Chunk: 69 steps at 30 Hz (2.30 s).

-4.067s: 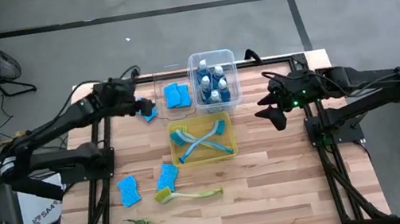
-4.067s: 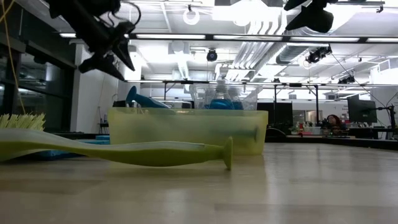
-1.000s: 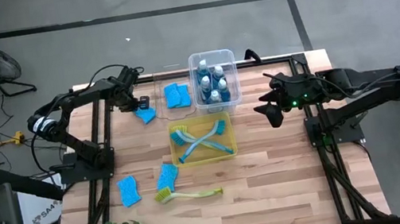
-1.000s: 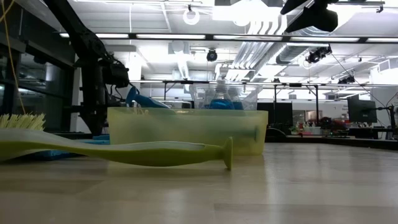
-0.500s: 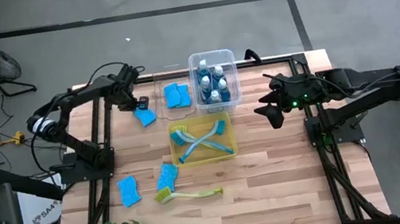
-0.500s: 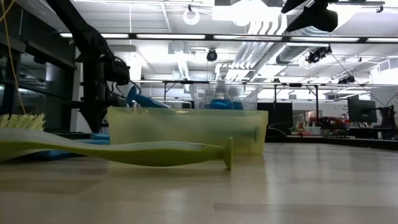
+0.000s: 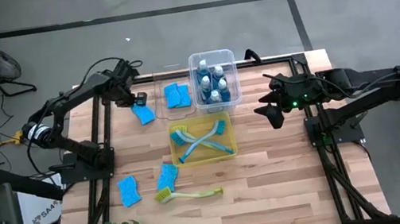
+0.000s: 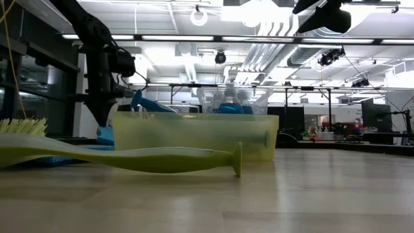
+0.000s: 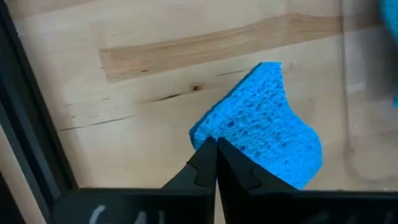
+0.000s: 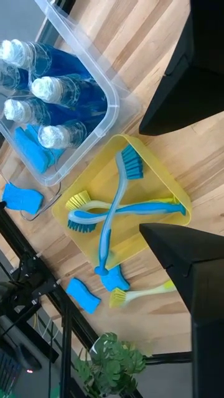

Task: Pick & Place Kitchen Sink Supplies
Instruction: Put the blue sponge into the transparent bin

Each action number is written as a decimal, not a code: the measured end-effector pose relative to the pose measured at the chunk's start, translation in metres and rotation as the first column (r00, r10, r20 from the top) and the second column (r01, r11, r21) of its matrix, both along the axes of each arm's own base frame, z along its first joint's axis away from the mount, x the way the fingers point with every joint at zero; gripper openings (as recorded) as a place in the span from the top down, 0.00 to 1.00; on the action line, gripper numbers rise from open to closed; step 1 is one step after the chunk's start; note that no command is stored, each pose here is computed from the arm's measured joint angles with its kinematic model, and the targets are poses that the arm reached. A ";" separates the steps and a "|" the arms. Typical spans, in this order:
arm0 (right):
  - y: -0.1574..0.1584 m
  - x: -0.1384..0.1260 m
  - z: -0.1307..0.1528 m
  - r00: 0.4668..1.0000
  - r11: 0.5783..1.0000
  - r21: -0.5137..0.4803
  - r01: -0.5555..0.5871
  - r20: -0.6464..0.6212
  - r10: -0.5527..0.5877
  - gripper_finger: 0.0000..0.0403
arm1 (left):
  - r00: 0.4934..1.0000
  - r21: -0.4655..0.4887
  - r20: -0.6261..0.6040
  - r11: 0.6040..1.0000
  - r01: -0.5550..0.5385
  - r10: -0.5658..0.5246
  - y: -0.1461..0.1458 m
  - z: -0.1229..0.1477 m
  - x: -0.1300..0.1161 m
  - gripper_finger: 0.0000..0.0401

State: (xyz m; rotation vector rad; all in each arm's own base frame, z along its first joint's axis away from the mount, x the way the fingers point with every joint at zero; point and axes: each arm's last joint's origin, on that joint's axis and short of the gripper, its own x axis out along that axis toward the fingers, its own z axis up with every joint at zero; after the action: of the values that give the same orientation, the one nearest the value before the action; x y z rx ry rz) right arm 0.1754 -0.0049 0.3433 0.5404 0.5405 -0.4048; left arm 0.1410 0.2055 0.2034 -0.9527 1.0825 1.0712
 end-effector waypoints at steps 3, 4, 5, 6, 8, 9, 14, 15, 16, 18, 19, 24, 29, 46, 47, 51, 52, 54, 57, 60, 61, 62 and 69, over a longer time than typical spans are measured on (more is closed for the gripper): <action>0.000 0.000 0.000 1.000 1.000 -0.008 -0.006 -0.002 0.005 0.41 | 1.000 0.003 0.020 1.000 0.005 -0.005 -0.003 0.007 -0.001 1.00; 0.000 0.000 0.000 1.000 1.000 -0.009 -0.006 -0.003 0.006 0.41 | 1.000 0.007 0.029 1.000 0.006 -0.006 -0.003 0.010 -0.001 1.00; 0.000 0.000 0.000 1.000 1.000 -0.009 -0.007 -0.003 0.006 0.41 | 0.999 0.015 0.035 1.000 0.007 -0.007 -0.004 0.013 -0.002 1.00; 0.000 0.000 0.000 1.000 1.000 -0.010 -0.007 -0.002 0.007 0.41 | 0.999 0.023 0.042 1.000 0.007 -0.008 -0.004 0.017 -0.002 1.00; 0.000 0.000 0.000 1.000 1.000 -0.010 -0.007 -0.003 0.007 0.41 | 0.999 0.033 0.050 0.999 0.015 -0.017 -0.006 0.026 -0.003 1.00; 0.000 0.000 0.000 1.000 1.000 -0.010 -0.007 -0.003 0.007 0.41 | 0.998 0.035 0.051 0.999 0.021 -0.023 -0.007 0.030 -0.004 1.00; 0.000 0.000 0.000 1.000 1.000 -0.010 -0.007 -0.003 0.007 0.41 | 0.996 0.044 0.081 0.998 0.044 -0.048 -0.012 0.049 -0.007 1.00; 0.000 0.000 0.000 1.000 1.000 -0.011 -0.007 -0.003 0.007 0.41 | 0.995 0.049 0.086 0.998 0.050 -0.054 -0.013 0.054 -0.007 1.00; 0.000 0.000 0.000 1.000 1.000 -0.012 -0.009 -0.003 0.009 0.41 | 0.994 0.056 0.092 0.997 0.054 -0.059 -0.014 0.058 -0.008 1.00; 0.000 0.000 0.000 1.000 1.000 -0.014 -0.010 -0.004 0.010 0.41 | 0.993 0.064 0.103 0.996 0.056 -0.062 -0.016 0.066 -0.009 1.00; 0.000 0.000 0.000 1.000 1.000 -0.015 -0.011 -0.004 0.011 0.41 | 0.992 0.065 0.107 0.996 0.057 -0.064 -0.017 0.069 -0.009 1.00; 0.000 0.000 0.000 1.000 1.000 -0.017 -0.012 -0.004 0.012 0.41 | 0.985 0.090 0.152 0.993 0.071 -0.084 -0.018 0.088 -0.009 1.00; 0.000 0.000 0.000 1.000 0.999 -0.030 -0.021 -0.008 0.021 0.41 | 0.979 0.104 0.179 0.992 0.075 -0.093 -0.017 0.097 -0.007 1.00; 0.000 0.000 0.000 1.000 0.999 -0.036 -0.026 -0.010 0.026 0.41 | 0.934 0.150 0.317 0.981 0.121 -0.164 -0.017 0.123 0.003 1.00; 0.000 0.000 0.000 1.000 0.999 -0.036 -0.026 -0.010 0.026 0.41 | 0.926 0.161 0.332 0.978 0.134 -0.181 -0.018 0.124 0.006 1.00; 0.000 0.000 0.000 1.000 0.999 -0.037 -0.026 -0.010 0.026 0.41 | 0.891 0.198 0.381 0.963 0.182 -0.247 -0.020 0.127 0.018 1.00; 0.000 0.000 0.000 1.000 0.999 -0.037 -0.026 -0.010 0.025 0.41 | 0.882 0.204 0.390 0.959 0.196 -0.263 -0.021 0.127 0.022 1.00; 0.000 0.000 0.000 1.000 0.999 -0.037 -0.026 -0.010 0.025 0.41 | 0.871 0.214 0.397 0.952 0.218 -0.288 -0.020 0.125 0.031 1.00; 0.000 0.000 0.000 1.000 0.999 -0.037 -0.026 -0.010 0.025 0.41 | 0.860 0.220 0.410 0.948 0.229 -0.304 -0.018 0.121 0.043 1.00; 0.000 0.000 0.000 1.000 0.999 -0.037 -0.026 -0.010 0.025 0.41 | 0.852 0.225 0.419 0.945 0.238 -0.314 -0.013 0.114 0.054 1.00; 0.000 0.000 0.000 1.000 0.999 -0.037 -0.026 -0.010 0.025 0.41 | 0.852 0.222 0.420 0.946 0.236 -0.312 -0.010 0.112 0.056 1.00; 0.000 0.000 0.000 1.000 0.999 -0.037 -0.026 -0.010 0.025 0.41 | 0.853 0.217 0.419 0.947 0.238 -0.310 -0.008 0.109 0.058 1.00; 0.000 0.000 0.000 1.000 0.999 -0.038 -0.024 -0.010 0.024 0.41 | 0.852 0.183 0.416 0.947 0.263 -0.317 0.007 0.088 0.073 1.00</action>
State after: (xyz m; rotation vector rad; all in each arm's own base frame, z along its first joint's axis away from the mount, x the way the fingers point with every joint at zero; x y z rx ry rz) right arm 0.1754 -0.0050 0.3434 0.4952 0.5471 -0.3945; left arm 0.2143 0.2126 0.2915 -0.8485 0.7436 0.6182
